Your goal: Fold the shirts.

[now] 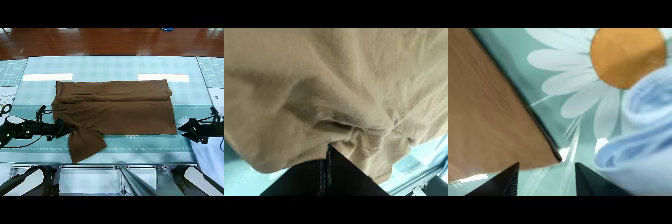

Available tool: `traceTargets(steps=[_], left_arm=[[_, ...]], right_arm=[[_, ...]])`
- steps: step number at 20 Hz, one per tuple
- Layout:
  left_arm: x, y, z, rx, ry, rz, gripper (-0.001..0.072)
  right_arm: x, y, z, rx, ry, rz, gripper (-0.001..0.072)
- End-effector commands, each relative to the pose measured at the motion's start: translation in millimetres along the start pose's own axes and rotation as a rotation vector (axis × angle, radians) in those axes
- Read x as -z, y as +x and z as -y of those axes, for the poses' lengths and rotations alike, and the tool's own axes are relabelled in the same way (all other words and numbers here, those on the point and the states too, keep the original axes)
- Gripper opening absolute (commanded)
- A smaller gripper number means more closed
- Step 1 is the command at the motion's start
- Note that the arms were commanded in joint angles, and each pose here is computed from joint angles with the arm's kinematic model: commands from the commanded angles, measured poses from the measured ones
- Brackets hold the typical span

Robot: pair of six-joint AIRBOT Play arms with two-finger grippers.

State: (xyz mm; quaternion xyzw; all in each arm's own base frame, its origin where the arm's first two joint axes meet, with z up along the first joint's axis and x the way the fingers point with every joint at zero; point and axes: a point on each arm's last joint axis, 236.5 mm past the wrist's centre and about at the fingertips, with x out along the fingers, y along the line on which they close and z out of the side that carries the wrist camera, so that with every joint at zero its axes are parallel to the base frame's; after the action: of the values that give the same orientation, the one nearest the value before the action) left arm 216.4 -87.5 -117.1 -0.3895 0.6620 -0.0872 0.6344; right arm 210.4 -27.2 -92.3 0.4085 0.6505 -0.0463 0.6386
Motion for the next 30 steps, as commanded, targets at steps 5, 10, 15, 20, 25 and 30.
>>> traceTargets(steps=[5, 10, 15, 20, 25, 30], left_arm=[[2.3, -0.1, 2.5, 0.01, 0.004, -0.011, 0.0015], [-5.8, -9.6, 12.2, 0.028, 0.048, -0.006, 0.0015], [-50.8, -46.5, 35.7, 0.054, 0.115, 0.1, 0.0015], [-119.2, -82.1, 84.6, 0.119, 0.18, 0.244, 0.0014], [-174.5, -64.2, 121.0, 0.128, 0.218, 0.202, 0.0015], [-222.4, -45.3, 138.8, 0.142, 0.2, 0.172, 0.0015]], right_arm=[[-24.4, 41.9, -53.9, -0.125, -0.058, -0.023, 0.0404], [-20.2, 29.6, -74.6, -0.12, -0.234, -0.076, 0.003], [-42.7, -14.0, -87.5, -0.103, -0.295, 0.031, 0.0029], [-84.5, -24.3, -140.1, -0.234, -0.33, 0.185, 0.0029], [-123.8, -0.6, -170.9, -0.234, -0.366, 0.18, 0.0029], [-173.3, 3.5, -194.6, -0.288, -0.351, 0.21, 0.0029]])
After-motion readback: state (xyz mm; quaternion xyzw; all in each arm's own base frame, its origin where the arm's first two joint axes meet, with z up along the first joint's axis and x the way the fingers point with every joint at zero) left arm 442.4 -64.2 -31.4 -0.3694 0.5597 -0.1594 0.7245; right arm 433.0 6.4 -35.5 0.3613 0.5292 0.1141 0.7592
